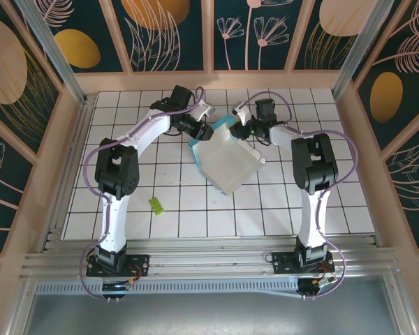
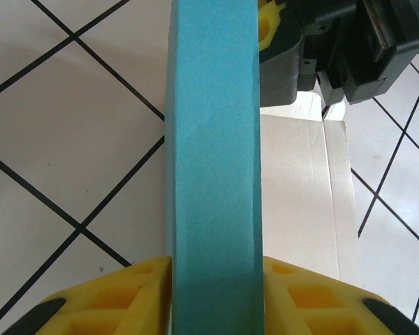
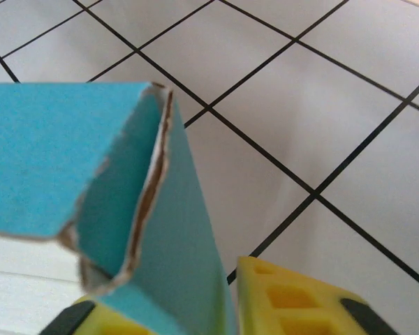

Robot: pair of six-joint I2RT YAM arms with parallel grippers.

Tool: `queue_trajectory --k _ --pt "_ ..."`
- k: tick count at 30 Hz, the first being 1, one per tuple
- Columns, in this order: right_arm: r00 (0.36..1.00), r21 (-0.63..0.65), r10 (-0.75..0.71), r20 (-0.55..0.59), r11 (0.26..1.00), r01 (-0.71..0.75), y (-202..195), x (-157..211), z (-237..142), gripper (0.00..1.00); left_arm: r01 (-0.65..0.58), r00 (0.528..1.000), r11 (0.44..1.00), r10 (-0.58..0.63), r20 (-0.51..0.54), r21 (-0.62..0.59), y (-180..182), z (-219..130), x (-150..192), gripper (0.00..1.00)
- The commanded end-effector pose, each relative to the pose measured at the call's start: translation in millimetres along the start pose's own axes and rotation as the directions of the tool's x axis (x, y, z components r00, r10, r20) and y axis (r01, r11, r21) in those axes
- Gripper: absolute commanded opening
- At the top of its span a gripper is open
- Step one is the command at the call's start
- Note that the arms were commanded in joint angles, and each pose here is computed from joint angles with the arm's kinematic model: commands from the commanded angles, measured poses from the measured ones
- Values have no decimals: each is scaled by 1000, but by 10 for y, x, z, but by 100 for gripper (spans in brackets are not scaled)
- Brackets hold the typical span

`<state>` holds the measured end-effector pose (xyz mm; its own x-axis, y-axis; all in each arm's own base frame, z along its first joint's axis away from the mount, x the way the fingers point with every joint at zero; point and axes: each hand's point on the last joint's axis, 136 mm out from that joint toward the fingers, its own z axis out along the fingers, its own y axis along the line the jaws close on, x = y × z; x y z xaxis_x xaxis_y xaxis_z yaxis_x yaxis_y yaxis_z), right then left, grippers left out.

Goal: Fold the paper box

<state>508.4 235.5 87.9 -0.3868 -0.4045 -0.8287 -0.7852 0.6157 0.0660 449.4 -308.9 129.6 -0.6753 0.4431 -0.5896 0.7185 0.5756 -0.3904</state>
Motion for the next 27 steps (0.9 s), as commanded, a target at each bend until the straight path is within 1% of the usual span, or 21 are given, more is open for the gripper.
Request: queue_trajectory --k 1,6,9,13,16,20,22,23,27 --pt "998 -4 -22 59 1000 23 -65 -180 12 18 0 1000 1000 0 -22 26 -14 38 37 34" --pt "998 5 -7 55 1000 7 -84 -172 16 14 -3 1000 1000 4 -19 22 -14 25 13 34" --pt "999 43 20 35 999 -22 -147 -139 17 11 0 1000 1000 0 -12 30 -33 15 -5 33" --pt "997 159 53 -55 986 -44 -278 7 93 11 -3 1000 998 2 5 70 -128 -4 -36 33" --pt "993 206 51 -110 978 -28 -325 118 166 10 -19 1000 996 17 26 91 -195 -22 -66 33" --pt "987 293 65 -149 956 -18 -415 165 224 8 -15 1000 995 13 27 98 -214 -2 -77 33" --pt "986 327 57 -159 945 -2 -440 187 258 12 -16 1000 995 14 25 103 -236 19 -76 32" --pt "985 323 58 -160 946 -4 -439 189 267 13 -16 1000 995 14 24 103 -239 26 -76 32" --pt "991 180 81 -110 982 -61 -266 59 268 19 -10 1000 997 9 14 75 -185 56 -44 33"
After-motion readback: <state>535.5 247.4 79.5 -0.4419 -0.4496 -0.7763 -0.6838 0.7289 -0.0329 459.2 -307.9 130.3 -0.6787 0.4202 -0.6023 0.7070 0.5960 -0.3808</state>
